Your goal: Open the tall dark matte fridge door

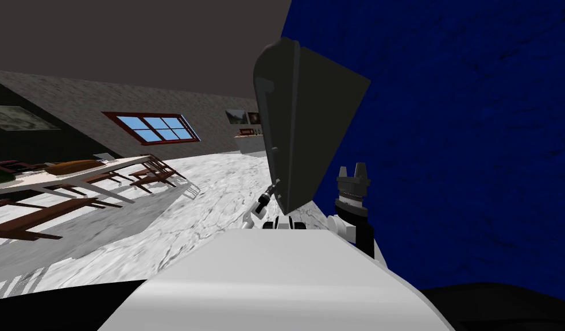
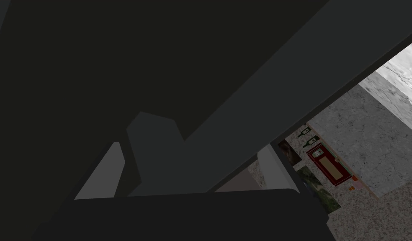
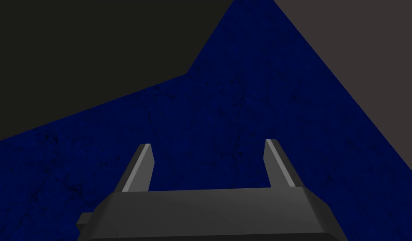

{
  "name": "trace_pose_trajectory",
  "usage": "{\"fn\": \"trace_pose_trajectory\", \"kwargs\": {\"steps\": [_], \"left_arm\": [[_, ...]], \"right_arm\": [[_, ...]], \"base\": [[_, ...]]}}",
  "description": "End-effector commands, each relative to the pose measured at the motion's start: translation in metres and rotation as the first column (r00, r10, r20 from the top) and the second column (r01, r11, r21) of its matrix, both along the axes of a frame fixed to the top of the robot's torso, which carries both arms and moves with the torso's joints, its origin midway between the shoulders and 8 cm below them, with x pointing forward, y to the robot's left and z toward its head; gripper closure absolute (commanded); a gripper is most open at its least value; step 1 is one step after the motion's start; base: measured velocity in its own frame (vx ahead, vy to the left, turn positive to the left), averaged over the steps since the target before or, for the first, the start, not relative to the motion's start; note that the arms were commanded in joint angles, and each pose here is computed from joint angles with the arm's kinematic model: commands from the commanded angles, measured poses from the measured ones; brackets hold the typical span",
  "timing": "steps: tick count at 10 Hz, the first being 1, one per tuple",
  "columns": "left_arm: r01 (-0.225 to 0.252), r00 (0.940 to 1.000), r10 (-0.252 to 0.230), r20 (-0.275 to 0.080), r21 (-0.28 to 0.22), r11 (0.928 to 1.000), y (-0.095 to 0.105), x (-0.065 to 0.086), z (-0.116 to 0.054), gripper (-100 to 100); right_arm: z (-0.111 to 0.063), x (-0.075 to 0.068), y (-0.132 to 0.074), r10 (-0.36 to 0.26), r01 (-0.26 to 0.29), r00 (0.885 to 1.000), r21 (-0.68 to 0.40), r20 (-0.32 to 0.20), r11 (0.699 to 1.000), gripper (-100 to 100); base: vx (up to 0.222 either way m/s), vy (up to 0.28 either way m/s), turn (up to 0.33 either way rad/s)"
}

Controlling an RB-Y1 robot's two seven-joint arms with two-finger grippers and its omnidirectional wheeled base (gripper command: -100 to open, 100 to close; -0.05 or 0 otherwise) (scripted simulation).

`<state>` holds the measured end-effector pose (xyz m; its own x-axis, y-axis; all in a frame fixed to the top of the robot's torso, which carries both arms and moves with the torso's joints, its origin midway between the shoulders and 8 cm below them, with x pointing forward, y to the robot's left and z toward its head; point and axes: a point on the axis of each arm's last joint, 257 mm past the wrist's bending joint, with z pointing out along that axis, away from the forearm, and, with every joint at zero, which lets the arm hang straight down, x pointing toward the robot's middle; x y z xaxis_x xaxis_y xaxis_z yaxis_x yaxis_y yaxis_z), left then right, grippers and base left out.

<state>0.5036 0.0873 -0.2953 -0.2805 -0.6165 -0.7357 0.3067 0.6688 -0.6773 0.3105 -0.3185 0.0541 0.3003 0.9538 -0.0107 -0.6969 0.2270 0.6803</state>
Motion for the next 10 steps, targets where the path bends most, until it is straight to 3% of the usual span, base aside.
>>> {"fn": "trace_pose_trajectory", "kwargs": {"steps": [1,5,7,10], "left_arm": [[0.045,0.999,-0.045,-0.001,-0.007,0.999,-0.022,0.008,0.0,-100],[0.12,0.9928,-0.12,-0.007,0.003,0.9928,-0.053,0.025,-0.001,-100],[0.128,0.9917,-0.128,-0.005,0.018,0.9916,-0.056,0.035,0.002,-100],[0.193,0.9813,-0.192,-0.003,0.028,0.9809,-0.082,0.045,0.007,-100]], "right_arm": [[0.0,0.0,0.0,0.0,0.0,1.0,0.0,0.0,1.0,0],[0.0,0.0,0.0,0.0,0.0,1.0,0.0,0.0,1.0,0],[0.0,0.0,0.0,0.0,0.0,1.0,0.0,0.0,1.0,0],[0.0,0.0,0.0,0.0,0.0,1.0,0.0,0.0,1.0,0]], "base": [[-0.019,-0.011,0.281],[-0.031,-0.025,0.206],[-0.019,-0.012,0.064],[-0.025,-0.014,0.216]]}}
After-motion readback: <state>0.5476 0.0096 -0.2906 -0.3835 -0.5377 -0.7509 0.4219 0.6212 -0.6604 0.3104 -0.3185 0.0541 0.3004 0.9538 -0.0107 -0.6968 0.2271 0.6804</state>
